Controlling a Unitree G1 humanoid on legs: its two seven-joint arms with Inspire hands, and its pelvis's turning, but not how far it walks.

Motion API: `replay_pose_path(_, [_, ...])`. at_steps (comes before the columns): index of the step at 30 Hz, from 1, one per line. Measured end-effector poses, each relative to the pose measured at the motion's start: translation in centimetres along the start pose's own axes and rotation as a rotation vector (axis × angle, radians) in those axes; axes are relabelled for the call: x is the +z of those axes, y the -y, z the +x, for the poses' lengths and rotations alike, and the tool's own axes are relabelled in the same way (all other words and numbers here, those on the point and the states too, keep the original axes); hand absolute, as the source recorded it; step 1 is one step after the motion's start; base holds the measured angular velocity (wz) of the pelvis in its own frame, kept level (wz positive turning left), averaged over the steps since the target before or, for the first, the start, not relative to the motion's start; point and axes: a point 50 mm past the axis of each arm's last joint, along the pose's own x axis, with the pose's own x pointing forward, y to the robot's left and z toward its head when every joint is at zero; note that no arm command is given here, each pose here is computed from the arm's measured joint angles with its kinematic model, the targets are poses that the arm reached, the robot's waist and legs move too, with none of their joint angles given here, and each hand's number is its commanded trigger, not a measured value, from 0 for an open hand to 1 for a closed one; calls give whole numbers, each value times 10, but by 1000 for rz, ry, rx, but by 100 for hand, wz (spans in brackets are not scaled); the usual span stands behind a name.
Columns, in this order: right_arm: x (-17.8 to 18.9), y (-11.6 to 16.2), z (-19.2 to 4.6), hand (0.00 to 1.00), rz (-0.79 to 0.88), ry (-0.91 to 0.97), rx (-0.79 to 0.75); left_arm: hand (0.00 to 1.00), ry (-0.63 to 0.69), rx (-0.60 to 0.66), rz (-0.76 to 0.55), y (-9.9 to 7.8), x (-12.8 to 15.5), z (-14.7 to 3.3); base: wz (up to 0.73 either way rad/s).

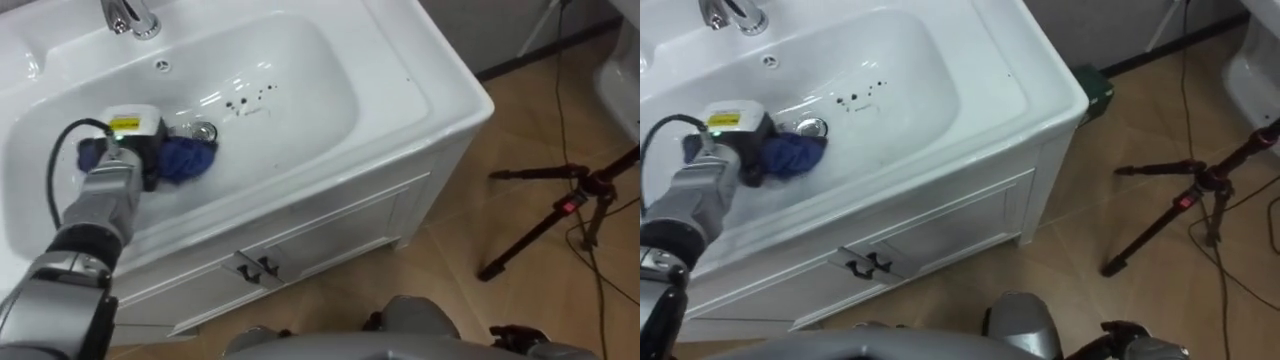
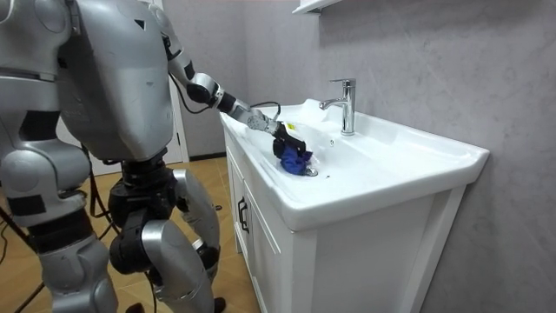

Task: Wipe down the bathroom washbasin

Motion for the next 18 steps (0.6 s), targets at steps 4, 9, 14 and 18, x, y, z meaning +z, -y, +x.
replay_pose_path(4, [-5, 7, -1, 0, -6, -7, -26, 100, -40, 25, 44, 1, -15, -2, 3])
replay_pose_path(9, [-4, 13, -2, 0, -15, 8, -43, 100, -29, 37, 82, 5, -14, -5, 2])
replay_pose_path(14, [-10, 12, -2, 0, -19, -8, -39, 100, -13, 62, 170, -1, -11, -5, 4])
replay_pose_path(18, [-7, 13, -2, 0, -22, 6, -46, 100, -16, 80, 206, -5, -10, -4, 6])
